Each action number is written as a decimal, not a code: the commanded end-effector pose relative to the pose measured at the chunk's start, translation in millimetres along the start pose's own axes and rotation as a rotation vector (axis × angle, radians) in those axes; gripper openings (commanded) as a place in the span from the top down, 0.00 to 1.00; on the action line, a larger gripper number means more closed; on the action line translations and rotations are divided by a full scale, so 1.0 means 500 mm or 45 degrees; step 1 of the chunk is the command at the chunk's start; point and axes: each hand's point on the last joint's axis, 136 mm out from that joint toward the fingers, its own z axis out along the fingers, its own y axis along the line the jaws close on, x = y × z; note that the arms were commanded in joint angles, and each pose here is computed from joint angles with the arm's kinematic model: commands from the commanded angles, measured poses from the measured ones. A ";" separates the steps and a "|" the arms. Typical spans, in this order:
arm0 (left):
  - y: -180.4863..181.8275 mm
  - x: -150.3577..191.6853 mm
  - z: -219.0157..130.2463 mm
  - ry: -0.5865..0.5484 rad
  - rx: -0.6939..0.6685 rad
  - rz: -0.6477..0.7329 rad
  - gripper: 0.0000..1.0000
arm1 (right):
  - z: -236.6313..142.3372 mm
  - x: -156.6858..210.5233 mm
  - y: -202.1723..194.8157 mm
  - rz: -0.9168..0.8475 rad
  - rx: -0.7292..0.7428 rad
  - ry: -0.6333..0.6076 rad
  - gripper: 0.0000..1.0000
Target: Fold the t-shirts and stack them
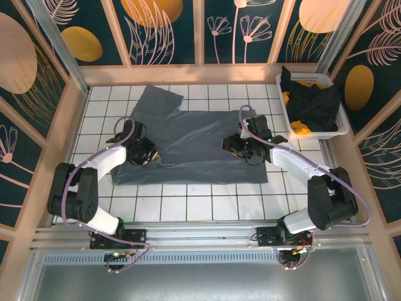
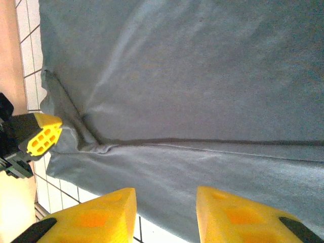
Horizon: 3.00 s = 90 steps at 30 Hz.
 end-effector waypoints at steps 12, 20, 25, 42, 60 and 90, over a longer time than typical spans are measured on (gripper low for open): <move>-0.088 -0.015 0.069 0.047 -0.004 0.249 1.00 | -0.003 -0.010 -0.007 0.033 0.012 -0.015 0.64; -0.084 -0.019 0.050 -0.002 -0.100 0.299 0.34 | -0.007 0.002 -0.079 0.043 0.195 -0.047 0.62; -0.036 -0.044 -0.024 -0.163 -0.170 0.262 0.49 | -0.021 0.041 -0.168 0.064 0.364 -0.015 0.62; 0.272 -0.041 -0.030 -0.180 -0.473 -0.060 0.55 | -0.030 0.242 -0.308 0.251 0.644 0.391 0.65; -0.077 -0.270 -0.073 -0.447 -0.293 0.335 0.53 | -0.041 -0.081 -0.071 0.009 0.303 -0.087 0.55; -0.230 -0.499 0.369 -0.358 -0.046 0.324 0.54 | -0.018 -0.296 -0.057 0.053 0.155 -0.197 0.57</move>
